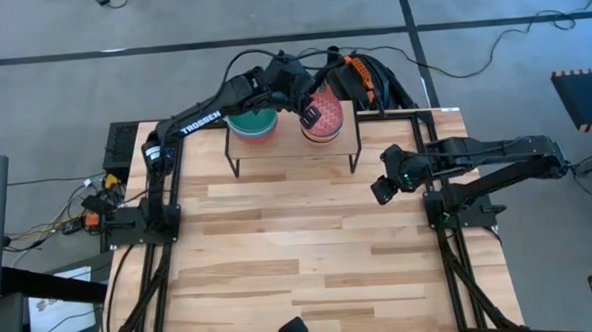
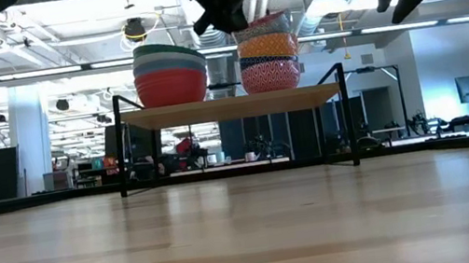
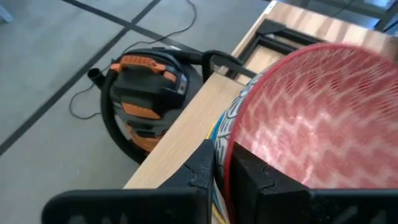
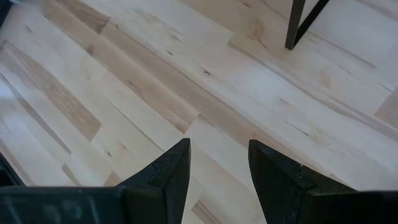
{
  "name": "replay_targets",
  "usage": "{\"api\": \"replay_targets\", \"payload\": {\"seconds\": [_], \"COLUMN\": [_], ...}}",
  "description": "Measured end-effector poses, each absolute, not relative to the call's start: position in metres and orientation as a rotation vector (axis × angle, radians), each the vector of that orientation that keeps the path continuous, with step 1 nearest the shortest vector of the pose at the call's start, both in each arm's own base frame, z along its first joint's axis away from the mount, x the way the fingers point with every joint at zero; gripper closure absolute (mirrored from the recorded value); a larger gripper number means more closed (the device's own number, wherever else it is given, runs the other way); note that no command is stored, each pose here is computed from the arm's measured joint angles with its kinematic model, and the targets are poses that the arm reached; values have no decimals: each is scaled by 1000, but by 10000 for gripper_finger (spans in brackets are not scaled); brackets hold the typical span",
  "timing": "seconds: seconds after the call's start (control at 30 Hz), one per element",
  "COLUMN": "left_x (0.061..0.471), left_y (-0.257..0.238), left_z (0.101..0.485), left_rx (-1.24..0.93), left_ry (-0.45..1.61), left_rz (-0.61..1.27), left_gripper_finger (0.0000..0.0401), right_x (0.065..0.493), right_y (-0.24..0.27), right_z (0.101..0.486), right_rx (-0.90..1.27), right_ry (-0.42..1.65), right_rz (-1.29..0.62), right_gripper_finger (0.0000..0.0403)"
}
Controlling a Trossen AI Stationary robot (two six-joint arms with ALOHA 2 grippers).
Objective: Place and stack bowls onto a shelf
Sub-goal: Stack the red patterned bowl on top of the light blue patterned bowl on the shelf, then return to Home Position
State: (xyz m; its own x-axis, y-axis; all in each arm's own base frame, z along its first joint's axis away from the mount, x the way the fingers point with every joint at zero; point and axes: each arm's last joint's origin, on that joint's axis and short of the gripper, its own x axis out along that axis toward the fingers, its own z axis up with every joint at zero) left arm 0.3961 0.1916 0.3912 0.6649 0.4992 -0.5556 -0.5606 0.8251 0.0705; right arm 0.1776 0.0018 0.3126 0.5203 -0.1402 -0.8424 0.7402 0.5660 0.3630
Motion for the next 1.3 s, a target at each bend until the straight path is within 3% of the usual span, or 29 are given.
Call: {"api": "replay_targets", "payload": {"seconds": [0.43,0.77,1.13,1.3], "left_x": [390,388,390,384], "left_y": [205,211,205,177], "left_z": [395,413,388,415], "left_rx": [-165,-182,-225,-150], "left_ry": [551,428,563,508], "left_rz": [596,615,609,580], "left_gripper_finger": [340,338,337,345], "right_x": [178,178,179,188], "right_y": [2,2,-3,-11], "right_z": [313,313,314,321], "right_rx": [814,814,722,636], "right_ry": [864,865,821,731], "right_rz": [-606,-606,-630,-571], "right_gripper_finger": [216,216,216,216]}}
